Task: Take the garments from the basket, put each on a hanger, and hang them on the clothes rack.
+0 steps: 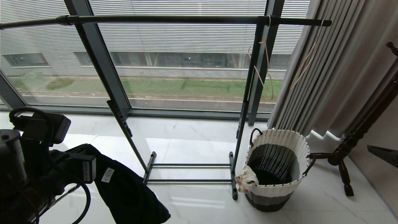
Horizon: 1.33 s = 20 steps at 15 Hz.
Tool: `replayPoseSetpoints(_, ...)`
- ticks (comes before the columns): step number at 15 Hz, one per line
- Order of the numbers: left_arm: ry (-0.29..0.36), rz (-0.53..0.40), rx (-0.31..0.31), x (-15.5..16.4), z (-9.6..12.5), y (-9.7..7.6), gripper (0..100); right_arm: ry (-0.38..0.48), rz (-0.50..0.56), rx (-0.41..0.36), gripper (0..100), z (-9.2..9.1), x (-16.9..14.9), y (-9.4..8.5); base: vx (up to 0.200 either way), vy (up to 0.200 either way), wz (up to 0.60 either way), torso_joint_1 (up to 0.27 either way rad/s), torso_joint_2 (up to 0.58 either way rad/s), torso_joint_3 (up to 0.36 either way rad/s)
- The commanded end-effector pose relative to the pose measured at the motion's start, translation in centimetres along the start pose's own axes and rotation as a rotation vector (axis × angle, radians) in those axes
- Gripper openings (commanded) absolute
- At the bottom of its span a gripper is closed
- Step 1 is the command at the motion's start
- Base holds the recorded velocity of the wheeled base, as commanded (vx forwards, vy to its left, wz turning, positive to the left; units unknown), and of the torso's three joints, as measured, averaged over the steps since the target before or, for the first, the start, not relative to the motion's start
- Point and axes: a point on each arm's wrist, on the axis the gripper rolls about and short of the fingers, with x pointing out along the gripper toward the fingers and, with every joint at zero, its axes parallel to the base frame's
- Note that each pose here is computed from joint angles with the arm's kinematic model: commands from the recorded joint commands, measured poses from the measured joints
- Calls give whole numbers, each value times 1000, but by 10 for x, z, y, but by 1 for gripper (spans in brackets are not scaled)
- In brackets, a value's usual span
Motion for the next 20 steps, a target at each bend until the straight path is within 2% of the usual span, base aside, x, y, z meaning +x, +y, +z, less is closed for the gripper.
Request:
replayPoseSetpoints(1,1,3,-1,1,0,0,0,-6,10,-1,100,1,1,0,200,0,0,-2,-2,7)
replayPoseSetpoints(3,1,3,-1,1,0,0,0,-41,40,-11,100,5,10,-1,200,0,0,-12,0,5)
replayPoseSetpoints(8,-4,-10,3,0,1,-1,0,-106,18,-13,100,16,28,-8,200,0,0,1,0,1)
replayPoseSetpoints(14,-10,-41,19,0,1,-1,0,-137,13,42,100,28,29,-12,200,0,0,6,3,2)
replayPoseSetpoints(19,-11,-42,17,0,2,-1,0,-135,13,50,100,28,30,-13,200,0,0,1,1,5)
replayPoseSetpoints(20,-17,-50,18,-1,2,-3,0,-140,14,55,100,30,30,-13,0,0,0,0,0,0)
